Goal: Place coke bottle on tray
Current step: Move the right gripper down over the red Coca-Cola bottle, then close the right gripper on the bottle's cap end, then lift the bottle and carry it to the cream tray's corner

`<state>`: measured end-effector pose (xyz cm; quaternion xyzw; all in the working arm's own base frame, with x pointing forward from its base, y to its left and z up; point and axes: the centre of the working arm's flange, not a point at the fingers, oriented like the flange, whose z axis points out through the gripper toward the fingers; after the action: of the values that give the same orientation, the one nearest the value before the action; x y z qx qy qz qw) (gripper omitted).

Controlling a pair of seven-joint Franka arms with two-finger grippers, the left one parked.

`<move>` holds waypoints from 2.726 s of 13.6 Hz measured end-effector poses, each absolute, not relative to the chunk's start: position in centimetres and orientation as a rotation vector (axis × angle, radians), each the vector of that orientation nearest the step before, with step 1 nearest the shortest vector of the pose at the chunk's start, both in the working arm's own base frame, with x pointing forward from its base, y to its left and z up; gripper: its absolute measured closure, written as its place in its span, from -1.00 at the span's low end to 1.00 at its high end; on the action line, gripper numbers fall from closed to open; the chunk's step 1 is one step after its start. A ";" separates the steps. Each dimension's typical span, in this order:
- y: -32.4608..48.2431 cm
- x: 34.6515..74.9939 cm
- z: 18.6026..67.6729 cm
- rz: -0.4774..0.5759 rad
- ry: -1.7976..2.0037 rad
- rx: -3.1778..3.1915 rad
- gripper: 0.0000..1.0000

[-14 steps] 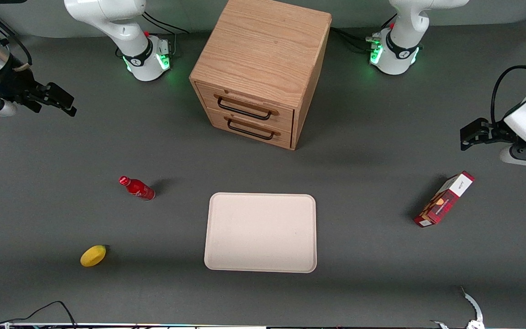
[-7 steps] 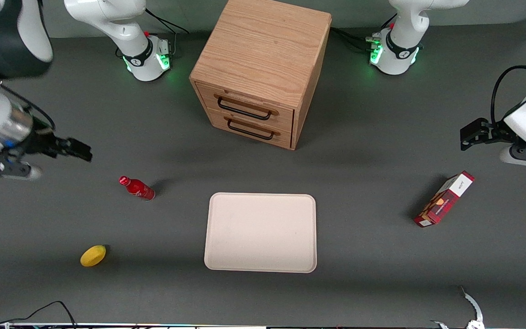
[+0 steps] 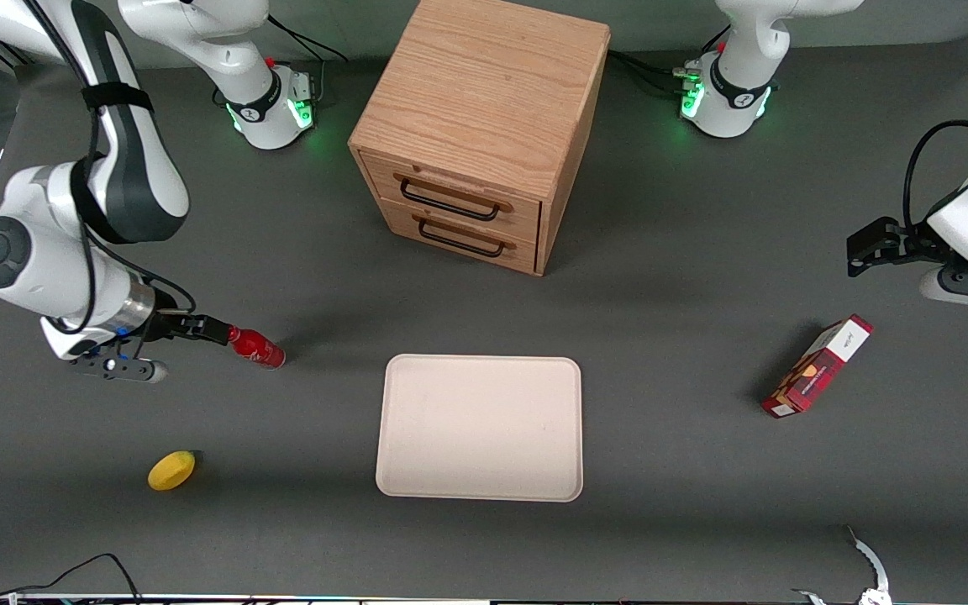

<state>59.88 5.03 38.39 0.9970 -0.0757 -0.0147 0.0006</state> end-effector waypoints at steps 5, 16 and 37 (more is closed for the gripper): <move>5.7 57.8 34.2 -0.012 -0.245 3.137 -1.00; 5.6 56.7 33.8 0.030 -0.249 3.141 0.22; 21.4 68.7 53.4 -0.038 -0.534 3.186 0.37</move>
<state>68.70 21.36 53.43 0.9852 -0.1651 -0.0118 -0.0445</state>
